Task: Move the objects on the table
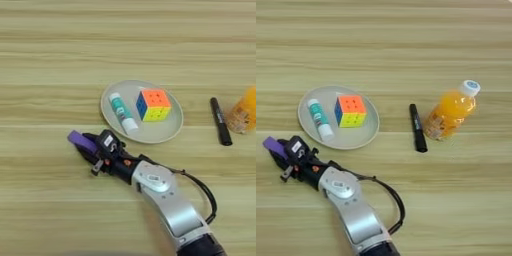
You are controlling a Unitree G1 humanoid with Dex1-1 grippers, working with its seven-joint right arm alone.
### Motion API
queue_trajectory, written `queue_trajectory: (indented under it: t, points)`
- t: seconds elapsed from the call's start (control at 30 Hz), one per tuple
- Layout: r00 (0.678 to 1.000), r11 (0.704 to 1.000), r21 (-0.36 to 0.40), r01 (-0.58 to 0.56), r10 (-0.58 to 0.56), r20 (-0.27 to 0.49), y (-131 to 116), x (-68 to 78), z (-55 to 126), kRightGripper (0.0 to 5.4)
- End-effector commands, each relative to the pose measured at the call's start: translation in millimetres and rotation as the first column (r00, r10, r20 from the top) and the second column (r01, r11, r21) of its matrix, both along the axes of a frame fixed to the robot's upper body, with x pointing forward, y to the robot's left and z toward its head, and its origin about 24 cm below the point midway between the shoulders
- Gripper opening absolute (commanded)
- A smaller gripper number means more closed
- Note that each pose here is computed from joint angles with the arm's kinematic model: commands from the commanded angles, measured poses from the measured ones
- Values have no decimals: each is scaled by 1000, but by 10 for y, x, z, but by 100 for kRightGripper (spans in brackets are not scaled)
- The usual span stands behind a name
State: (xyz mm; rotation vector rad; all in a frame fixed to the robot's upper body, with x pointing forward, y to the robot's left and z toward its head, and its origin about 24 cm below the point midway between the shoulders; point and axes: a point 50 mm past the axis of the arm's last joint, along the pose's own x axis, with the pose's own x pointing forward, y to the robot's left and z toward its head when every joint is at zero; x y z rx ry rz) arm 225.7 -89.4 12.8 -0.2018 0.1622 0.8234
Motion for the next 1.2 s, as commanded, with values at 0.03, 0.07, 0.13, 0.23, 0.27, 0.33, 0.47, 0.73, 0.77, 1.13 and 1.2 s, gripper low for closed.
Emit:
queue_trajectory:
  t: [0.03,0.07,0.13,0.23,0.27,0.33,0.47,0.73,0.77,1.13,1.2]
  points:
    - [996,1000,0,27,-27,80,-8,171,124,141]
    - [997,999,1,32,-32,76,-14,183,111,141]
    - [996,999,2,38,-38,74,-19,200,99,141]
    - [996,999,2,43,-43,73,-25,219,83,141]
    - [996,999,0,45,-45,72,-26,224,77,141]
    - [996,999,-1,44,-44,73,-25,228,72,141]
    - [995,999,10,45,-46,93,-18,228,106,218]
    - [976,997,70,40,-54,212,-46,208,414,320]
    - [972,996,78,42,-58,227,-54,208,453,332]
    - [905,966,172,194,-244,350,-427,359,828,458]
    - [876,949,175,264,-311,368,-578,435,863,484]
